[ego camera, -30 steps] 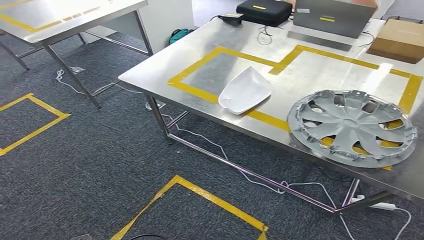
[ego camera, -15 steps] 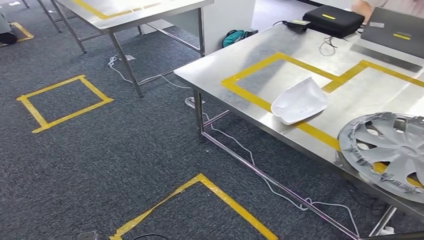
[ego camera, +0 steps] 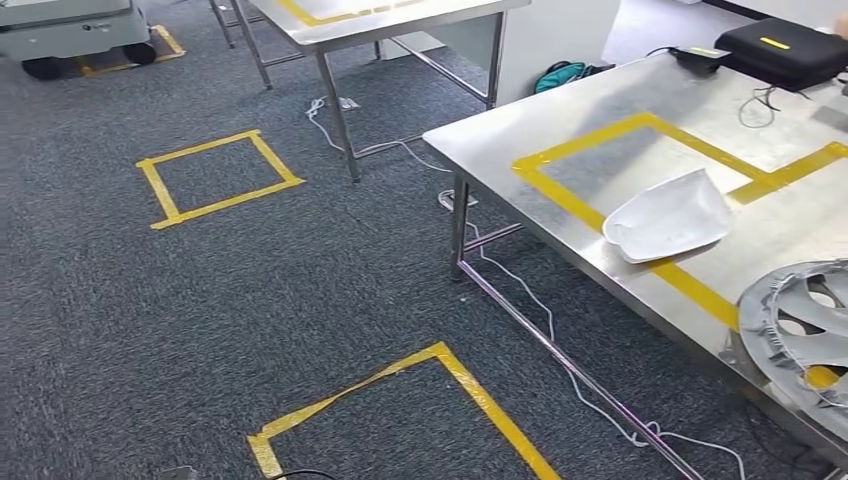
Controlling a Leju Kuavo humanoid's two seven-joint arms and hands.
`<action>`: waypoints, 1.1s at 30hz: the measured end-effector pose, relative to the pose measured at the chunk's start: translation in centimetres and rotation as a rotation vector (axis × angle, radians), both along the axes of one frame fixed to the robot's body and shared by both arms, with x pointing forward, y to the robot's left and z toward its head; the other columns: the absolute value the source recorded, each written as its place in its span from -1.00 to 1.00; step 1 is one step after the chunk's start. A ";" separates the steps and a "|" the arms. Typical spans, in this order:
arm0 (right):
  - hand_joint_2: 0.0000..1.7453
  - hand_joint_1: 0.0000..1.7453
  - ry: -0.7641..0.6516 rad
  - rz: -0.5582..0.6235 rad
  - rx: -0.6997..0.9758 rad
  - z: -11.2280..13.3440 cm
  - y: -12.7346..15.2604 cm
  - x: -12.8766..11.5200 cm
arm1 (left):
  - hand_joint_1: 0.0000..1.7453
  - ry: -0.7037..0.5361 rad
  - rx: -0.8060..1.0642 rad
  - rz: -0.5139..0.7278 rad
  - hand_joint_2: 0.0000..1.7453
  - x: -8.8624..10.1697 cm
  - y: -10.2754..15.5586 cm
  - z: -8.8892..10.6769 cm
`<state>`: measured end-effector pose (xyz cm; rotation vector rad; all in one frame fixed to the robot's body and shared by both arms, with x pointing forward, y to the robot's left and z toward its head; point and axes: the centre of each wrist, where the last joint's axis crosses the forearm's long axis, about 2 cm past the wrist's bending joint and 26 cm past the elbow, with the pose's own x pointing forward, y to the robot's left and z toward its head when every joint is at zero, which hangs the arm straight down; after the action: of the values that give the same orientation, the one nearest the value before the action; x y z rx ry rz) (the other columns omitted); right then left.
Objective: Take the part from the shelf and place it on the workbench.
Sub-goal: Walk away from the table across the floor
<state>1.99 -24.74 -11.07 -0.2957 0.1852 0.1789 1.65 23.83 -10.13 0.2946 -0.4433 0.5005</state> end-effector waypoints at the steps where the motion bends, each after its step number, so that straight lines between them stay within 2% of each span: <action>1: -1.00 -1.00 0.000 0.000 0.000 0.0 0.0 0.0 | -1.00 -0.001 0.000 -0.001 -1.00 0.1 0.0 0.0; 33: -1.00 -1.00 0.006 -0.003 0.006 0.0 0.2 0.0 | -1.00 -0.001 -0.001 -0.005 -1.00 0.0 0.0 0.0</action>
<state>1.98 -24.51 -11.05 -0.2890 0.1913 0.1771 1.64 23.80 -10.15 0.2925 -0.4445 0.4964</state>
